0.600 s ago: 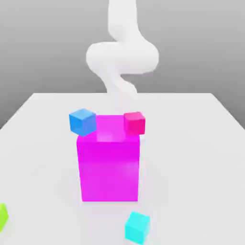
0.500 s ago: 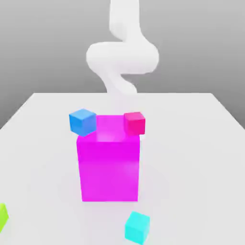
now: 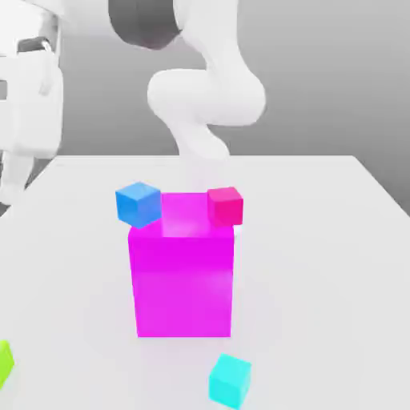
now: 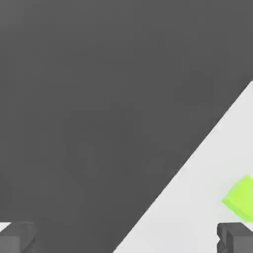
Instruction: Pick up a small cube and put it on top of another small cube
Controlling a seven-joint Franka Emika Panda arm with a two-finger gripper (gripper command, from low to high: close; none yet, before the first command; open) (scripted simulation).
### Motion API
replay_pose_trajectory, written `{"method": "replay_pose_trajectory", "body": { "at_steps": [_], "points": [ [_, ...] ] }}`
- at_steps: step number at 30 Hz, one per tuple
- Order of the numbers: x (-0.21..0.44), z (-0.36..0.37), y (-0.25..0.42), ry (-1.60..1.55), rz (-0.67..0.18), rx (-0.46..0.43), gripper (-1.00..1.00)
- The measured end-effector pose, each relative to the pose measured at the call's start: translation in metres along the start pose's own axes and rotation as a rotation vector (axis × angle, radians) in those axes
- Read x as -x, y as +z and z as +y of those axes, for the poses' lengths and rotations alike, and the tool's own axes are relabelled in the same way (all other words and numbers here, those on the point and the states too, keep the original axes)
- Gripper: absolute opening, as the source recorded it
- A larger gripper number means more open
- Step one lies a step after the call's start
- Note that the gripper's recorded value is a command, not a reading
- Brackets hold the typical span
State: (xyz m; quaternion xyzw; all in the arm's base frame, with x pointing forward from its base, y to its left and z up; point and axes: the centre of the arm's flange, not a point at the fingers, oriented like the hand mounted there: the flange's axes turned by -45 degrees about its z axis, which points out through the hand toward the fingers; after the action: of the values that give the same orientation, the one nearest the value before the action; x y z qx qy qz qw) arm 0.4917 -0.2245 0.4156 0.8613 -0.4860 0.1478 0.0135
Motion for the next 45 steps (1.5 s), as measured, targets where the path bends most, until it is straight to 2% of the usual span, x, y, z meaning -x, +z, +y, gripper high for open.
{"method": "replay_pose_trajectory", "body": {
  "at_steps": [11,15,16,23,28,33,39,43,44,45],
  "points": [
    [-0.011,0.118,0.193,0.512,-0.206,0.177,0.00],
    [0.003,0.137,0.253,0.569,-0.228,0.195,0.00],
    [0.007,0.139,0.267,0.570,-0.228,0.196,-1.00],
    [0.008,0.140,0.270,0.572,-0.227,0.196,-1.00],
    [0.006,0.113,0.213,0.531,-0.235,0.185,-1.00],
    [0.086,0.015,0.177,0.294,-0.266,0.137,-1.00],
    [0.208,-0.062,0.137,-0.010,-0.280,0.106,-1.00],
    [0.283,-0.086,0.160,-0.163,-0.279,0.097,-1.00],
    [0.290,-0.085,0.168,-0.172,-0.280,0.096,1.00],
    [0.290,-0.085,0.168,-0.172,-0.280,0.096,1.00]
  ]
}}
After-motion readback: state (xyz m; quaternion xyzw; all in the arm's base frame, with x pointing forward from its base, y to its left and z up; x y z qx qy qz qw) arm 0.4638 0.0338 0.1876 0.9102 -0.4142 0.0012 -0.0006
